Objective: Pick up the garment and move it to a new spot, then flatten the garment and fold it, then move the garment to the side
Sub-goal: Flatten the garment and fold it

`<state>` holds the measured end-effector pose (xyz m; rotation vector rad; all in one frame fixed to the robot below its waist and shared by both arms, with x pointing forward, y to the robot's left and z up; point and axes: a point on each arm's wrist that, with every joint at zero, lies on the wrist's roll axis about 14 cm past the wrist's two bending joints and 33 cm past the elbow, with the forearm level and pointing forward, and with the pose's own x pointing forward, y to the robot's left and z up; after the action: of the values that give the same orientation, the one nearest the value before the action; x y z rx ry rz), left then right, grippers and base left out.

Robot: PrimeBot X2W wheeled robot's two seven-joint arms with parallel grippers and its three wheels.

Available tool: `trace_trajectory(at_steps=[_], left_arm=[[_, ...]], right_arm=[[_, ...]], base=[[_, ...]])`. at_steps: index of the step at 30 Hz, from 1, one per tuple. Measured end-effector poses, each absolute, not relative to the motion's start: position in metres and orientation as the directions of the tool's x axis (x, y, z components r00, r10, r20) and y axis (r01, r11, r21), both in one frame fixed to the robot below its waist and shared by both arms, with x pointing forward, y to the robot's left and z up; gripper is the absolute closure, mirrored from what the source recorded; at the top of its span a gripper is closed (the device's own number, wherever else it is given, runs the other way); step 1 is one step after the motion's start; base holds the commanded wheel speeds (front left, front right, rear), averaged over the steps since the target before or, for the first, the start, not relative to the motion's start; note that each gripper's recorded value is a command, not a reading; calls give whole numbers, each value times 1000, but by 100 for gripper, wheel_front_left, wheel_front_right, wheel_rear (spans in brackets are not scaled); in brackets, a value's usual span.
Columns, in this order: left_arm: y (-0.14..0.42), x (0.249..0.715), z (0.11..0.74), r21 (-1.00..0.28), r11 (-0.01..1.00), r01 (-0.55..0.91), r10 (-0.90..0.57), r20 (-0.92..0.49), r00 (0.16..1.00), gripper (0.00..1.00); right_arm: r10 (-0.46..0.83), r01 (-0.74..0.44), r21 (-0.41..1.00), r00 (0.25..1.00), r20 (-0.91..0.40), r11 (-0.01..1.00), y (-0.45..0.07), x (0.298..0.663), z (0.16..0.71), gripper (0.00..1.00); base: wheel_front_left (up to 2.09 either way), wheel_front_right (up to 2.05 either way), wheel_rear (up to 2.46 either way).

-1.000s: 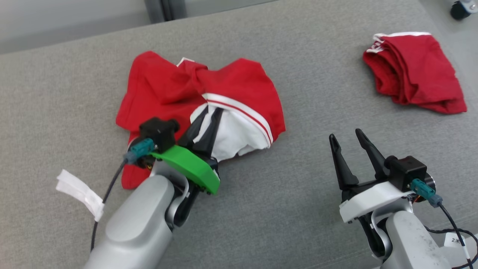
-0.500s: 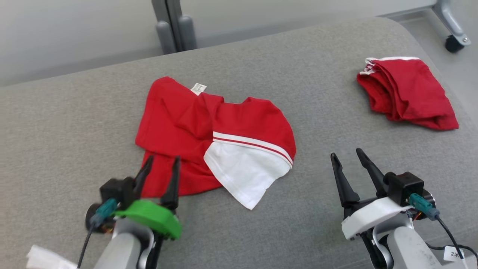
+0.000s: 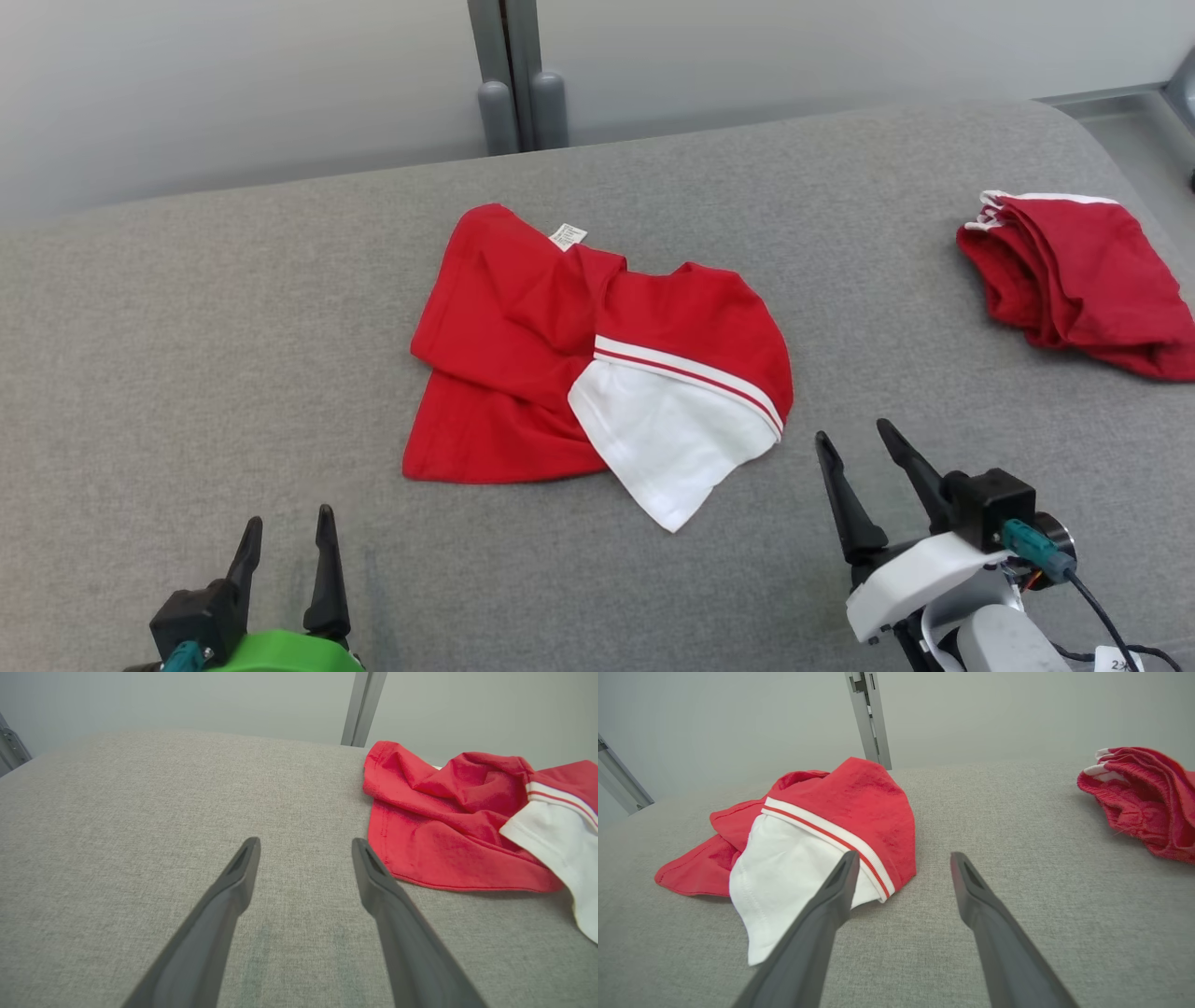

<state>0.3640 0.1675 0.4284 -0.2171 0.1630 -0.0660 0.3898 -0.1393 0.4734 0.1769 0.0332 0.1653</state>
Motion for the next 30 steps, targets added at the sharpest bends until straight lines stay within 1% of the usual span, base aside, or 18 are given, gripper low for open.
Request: trace_trajectory(at_steps=[4, 6, 10, 13, 18, 22, 23, 24, 25, 26, 30], left_arm=[[172, 360, 428, -218, 976, 30, -64, -155, 986, 0], [173, 359, 427, -218, 976, 21, -57, -159, 986, 0], [172, 360, 427, -224, 974, 21, -58, -158, 986, 0], [171, 362, 427, -231, 973, 23, -61, -157, 986, 0], [173, 363, 423, -247, 969, 6, -50, -170, 984, 0], [177, 363, 418, -252, 968, -12, -36, -184, 982, 0], [179, 363, 417, -253, 967, -18, -31, -187, 982, 0], [181, 363, 416, -256, 966, -26, -25, -191, 981, 0], [182, 363, 415, -256, 966, -30, -21, -194, 981, 0], [183, 364, 415, -255, 966, -33, -18, -196, 980, 0], [188, 365, 412, -259, 965, -51, -2, -203, 979, 0]], right_arm=[[235, -229, 166, 972, -20, 959, -117, 390, 473, 0], [299, -292, 152, 954, -21, 944, -96, 389, 472, 0], [438, -427, 136, 897, -64, 894, -51, 376, 459, 0], [505, -491, 130, 855, -117, 862, -30, 370, 442, 0], [538, -530, 98, 824, -175, 843, -20, 378, 425, 0], [546, -546, 79, 798, -255, 834, -20, 381, 401, 0], [550, -554, 71, 789, -274, 830, -19, 381, 395, 11], [551, -556, 70, 784, -285, 828, -18, 383, 391, 44], [552, -559, 69, 781, -292, 826, -18, 385, 389, 53], [553, -561, 69, 778, -297, 825, -17, 387, 387, 100], [531, -541, 56, 792, -303, 839, -24, 399, 384, 100]], base=[[0, 0, 0], [0, 0, 0], [0, 0, 0], [0, 0, 0], [0, 0, 0], [0, 0, 0], [0, 0, 0], [0, 0, 0], [0, 0, 0], [0, 0, 0], [0, 0, 0]])
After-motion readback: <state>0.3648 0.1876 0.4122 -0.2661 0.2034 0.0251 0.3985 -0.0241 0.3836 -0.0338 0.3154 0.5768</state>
